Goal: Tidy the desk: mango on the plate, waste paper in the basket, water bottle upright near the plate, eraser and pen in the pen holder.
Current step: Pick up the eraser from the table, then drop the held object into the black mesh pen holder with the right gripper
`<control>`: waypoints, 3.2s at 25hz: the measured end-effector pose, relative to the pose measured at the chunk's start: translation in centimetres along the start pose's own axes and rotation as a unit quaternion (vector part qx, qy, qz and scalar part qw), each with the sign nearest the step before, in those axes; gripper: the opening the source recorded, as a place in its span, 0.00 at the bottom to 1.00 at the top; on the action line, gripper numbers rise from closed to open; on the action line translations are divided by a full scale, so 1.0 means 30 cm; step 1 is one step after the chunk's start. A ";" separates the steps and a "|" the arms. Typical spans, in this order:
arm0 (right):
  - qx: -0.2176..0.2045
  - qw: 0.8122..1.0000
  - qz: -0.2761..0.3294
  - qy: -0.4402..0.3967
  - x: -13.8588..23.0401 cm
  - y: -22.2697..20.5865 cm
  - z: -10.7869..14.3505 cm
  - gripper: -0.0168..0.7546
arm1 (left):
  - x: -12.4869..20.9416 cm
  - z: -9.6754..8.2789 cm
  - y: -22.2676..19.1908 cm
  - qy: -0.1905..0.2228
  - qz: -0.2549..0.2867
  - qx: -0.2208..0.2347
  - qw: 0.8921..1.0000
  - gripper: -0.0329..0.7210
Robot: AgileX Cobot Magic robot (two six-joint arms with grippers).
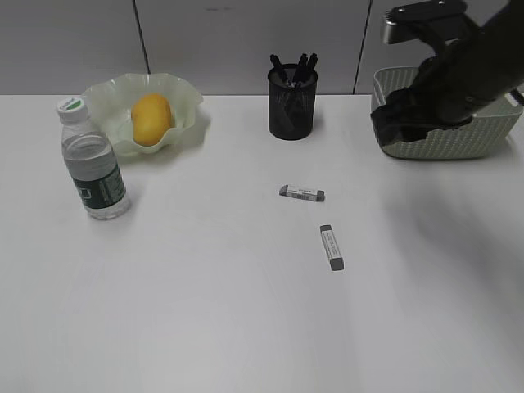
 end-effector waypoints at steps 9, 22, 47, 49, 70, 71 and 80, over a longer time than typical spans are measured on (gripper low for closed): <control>-0.098 0.976 0.188 -0.060 0.052 -0.294 0.089 0.53 | -0.001 0.001 0.000 0.011 -0.004 -0.024 1.000 0.64; -0.053 0.971 0.233 -0.031 0.126 -0.392 0.271 0.53 | -0.001 0.001 0.000 0.012 -0.004 -0.024 1.000 0.60; -0.042 0.988 0.139 -0.042 0.044 -0.380 0.260 0.23 | -0.001 0.001 0.000 0.012 -0.004 -0.024 1.000 0.54; -0.038 0.999 0.033 -0.019 -0.070 -0.291 0.246 0.23 | -0.001 0.001 0.000 0.012 -0.004 -0.024 1.000 0.54; 0.006 0.940 -0.336 -0.049 -0.495 -0.391 -0.016 0.23 | -0.001 0.001 0.000 0.012 -0.004 -0.024 1.000 0.51; 0.006 0.942 -0.333 -0.051 -0.496 -0.401 -0.017 0.23 | -0.001 0.001 0.000 0.012 -0.004 -0.024 1.000 0.51; -0.004 0.954 -0.292 -0.068 -0.448 -0.498 0.009 0.23 | -0.001 0.001 0.000 0.012 -0.004 -0.024 1.000 0.51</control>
Point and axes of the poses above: a point on each arm's last joint axis where the gripper is mounted, y pointing back along that axis away from the gripper, z along the wrist's bending axis when the last joint is at zero, x = y × z, the point moved 2 cm from there along -y, pointing out along that axis toward the gripper, and after that the axes turned 3 degrees about y, right-handed, at the moved point
